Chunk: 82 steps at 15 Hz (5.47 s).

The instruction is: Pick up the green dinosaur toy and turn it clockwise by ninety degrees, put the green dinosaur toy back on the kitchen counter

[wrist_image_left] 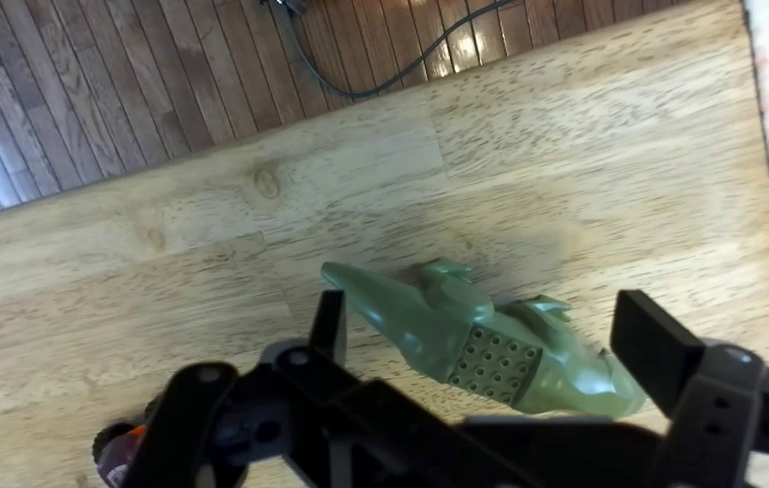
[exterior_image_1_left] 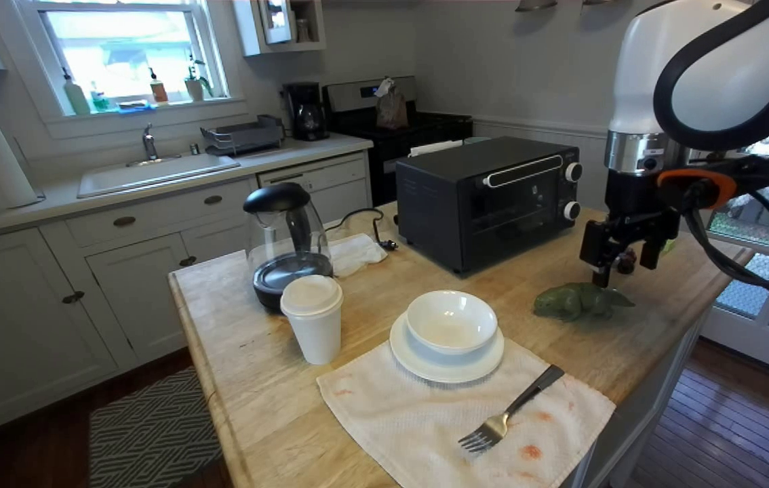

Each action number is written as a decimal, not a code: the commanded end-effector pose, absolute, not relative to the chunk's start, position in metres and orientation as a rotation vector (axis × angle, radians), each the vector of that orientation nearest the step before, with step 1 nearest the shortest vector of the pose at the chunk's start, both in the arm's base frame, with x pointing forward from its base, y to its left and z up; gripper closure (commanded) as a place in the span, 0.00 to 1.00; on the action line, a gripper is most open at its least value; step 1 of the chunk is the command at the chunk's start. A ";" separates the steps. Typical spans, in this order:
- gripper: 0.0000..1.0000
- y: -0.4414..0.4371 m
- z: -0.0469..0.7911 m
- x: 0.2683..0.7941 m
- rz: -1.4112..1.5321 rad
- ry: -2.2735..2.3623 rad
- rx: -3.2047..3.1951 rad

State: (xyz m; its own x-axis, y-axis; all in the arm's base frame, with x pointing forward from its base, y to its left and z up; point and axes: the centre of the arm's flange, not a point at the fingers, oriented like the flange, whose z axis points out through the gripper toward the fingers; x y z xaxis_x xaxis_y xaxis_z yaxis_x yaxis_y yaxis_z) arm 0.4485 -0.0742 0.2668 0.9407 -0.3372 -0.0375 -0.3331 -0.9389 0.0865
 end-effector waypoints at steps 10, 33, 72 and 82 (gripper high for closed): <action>0.00 -0.097 0.263 0.450 -0.130 -0.001 3.083; 0.00 -0.082 0.222 0.488 0.023 0.896 3.007; 0.75 -0.107 0.225 0.507 -0.117 -0.554 3.159; 0.23 -0.111 0.216 0.504 -0.155 -0.676 3.157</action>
